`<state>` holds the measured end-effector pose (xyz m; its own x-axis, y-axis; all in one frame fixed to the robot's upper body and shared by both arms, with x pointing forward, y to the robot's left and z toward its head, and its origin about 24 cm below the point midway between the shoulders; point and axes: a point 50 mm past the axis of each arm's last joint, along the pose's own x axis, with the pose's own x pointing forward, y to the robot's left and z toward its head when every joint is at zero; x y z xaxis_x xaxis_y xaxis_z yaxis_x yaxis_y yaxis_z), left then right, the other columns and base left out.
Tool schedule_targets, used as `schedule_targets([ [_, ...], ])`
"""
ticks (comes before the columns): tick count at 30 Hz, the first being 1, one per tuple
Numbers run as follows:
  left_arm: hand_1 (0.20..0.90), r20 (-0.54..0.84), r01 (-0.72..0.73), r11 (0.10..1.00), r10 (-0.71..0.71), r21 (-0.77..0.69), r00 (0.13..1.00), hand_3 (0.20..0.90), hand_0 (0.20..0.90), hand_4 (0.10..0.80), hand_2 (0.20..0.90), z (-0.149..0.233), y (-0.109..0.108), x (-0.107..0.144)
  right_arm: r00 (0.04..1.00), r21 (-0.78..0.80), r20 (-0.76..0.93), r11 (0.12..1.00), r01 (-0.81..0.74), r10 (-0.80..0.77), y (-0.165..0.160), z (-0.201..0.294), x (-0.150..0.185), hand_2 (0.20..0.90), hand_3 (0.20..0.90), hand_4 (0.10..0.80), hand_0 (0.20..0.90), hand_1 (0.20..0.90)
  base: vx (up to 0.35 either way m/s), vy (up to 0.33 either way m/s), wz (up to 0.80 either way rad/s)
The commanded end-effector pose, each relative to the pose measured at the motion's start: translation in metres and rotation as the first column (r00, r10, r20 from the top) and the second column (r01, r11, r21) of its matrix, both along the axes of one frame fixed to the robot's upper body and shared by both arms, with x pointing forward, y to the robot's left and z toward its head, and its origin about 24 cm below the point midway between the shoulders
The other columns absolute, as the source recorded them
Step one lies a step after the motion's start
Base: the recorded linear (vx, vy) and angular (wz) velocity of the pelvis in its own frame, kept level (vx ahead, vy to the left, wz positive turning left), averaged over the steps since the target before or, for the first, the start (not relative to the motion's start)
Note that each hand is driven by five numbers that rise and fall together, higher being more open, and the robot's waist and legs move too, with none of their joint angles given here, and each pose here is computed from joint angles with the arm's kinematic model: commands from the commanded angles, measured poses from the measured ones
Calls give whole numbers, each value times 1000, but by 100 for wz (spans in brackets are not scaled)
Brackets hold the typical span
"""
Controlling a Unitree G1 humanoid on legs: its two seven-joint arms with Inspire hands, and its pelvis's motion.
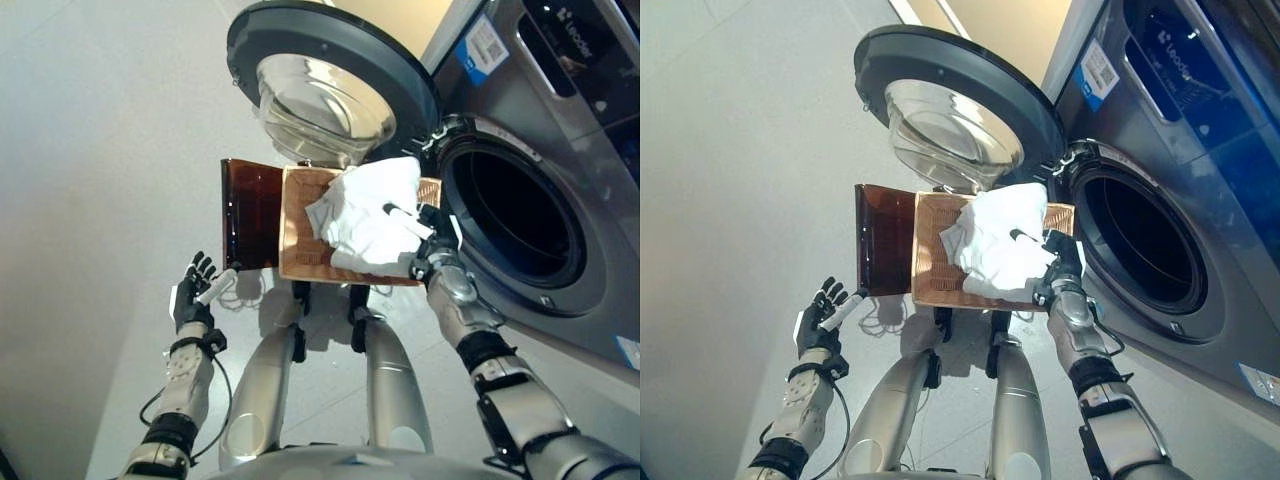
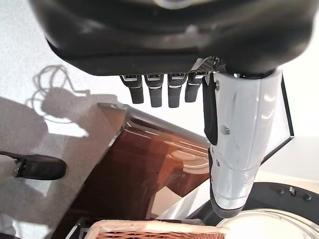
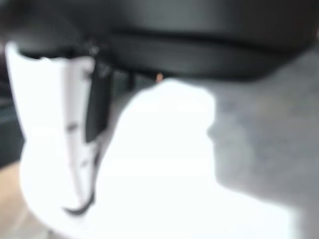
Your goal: Pick up the clothes and place them into the washing machine
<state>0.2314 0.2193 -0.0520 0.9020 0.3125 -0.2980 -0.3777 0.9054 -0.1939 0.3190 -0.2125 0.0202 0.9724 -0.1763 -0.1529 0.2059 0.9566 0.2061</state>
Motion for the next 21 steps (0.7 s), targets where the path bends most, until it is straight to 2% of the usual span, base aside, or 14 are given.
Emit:
schedule_targets([
  [1, 900, -2, -64, 998, 64, 14, 998, 900, 900, 800, 900, -8, 16, -23, 972, 144, 232, 987, -66, 31, 10, 21, -6, 200, 200, 300, 200, 200, 0, 0, 0],
  [7, 900, 10, -64, 998, 64, 6, 998, 900, 900, 800, 900, -6, 14, -19, 972, 207, 229, 973, -104, 56, 10, 8, -26, 200, 200, 300, 200, 200, 22, -13, -3],
  [11, 900, 17, -66, 998, 66, -3, 998, 900, 900, 800, 900, -6, 14, -18, 968, 314, 252, 944, -99, 18, 6, 3, -36, 200, 200, 300, 200, 200, 12, -5, -2],
  [15, 900, 25, -71, 997, 71, -13, 997, 900, 900, 800, 900, -5, 13, -18, 961, 427, 275, 899, -93, -31, 6, 0, -42, 200, 200, 300, 200, 200, -42, -10, -3],
  [16, 900, 27, -75, 997, 76, -23, 997, 900, 900, 800, 900, -5, 12, -18, 955, 498, 287, 864, -78, -80, 5, -1, -45, 200, 200, 300, 200, 200, 0, 0, 0],
  [21, 900, 36, -87, 996, 88, -35, 995, 900, 900, 800, 900, -5, 13, -20, 948, 596, 288, 800, -69, -133, 4, -11, -58, 200, 200, 300, 200, 200, 13, 0, -4],
])
